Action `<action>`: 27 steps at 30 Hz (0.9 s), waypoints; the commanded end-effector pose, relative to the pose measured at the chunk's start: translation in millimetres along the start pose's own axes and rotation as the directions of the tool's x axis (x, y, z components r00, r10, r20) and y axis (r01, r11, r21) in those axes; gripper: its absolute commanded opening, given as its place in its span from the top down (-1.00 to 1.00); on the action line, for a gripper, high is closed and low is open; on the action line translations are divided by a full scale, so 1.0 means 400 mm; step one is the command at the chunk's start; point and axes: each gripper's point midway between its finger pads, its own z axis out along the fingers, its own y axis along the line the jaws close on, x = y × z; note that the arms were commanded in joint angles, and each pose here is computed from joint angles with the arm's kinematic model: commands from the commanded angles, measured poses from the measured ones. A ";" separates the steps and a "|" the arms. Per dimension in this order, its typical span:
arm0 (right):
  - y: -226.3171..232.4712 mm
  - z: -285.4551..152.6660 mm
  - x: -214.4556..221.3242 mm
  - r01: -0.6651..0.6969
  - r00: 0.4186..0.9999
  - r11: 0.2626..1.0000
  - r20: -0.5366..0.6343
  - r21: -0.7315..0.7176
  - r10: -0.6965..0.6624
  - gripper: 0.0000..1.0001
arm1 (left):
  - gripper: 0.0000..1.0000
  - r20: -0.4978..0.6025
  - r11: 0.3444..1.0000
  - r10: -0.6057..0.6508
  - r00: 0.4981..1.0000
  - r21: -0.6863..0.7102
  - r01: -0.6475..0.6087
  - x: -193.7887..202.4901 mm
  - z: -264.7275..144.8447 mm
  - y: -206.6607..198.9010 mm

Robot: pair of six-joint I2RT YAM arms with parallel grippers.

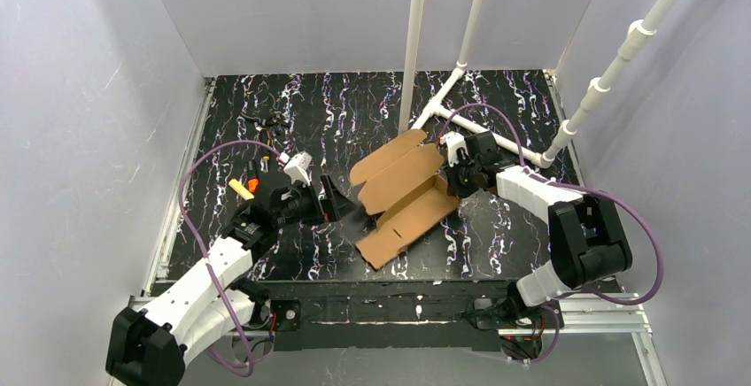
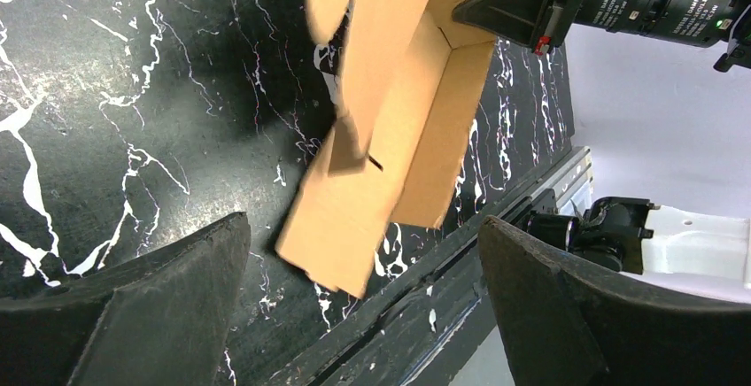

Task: Fold the paper box

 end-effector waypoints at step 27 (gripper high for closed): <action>0.204 -0.267 -0.082 0.719 0.692 0.591 0.447 -0.366 -0.566 -0.97 | -0.49 -0.030 0.995 -0.042 0.999 -0.091 0.039 0.068 -0.004 0.083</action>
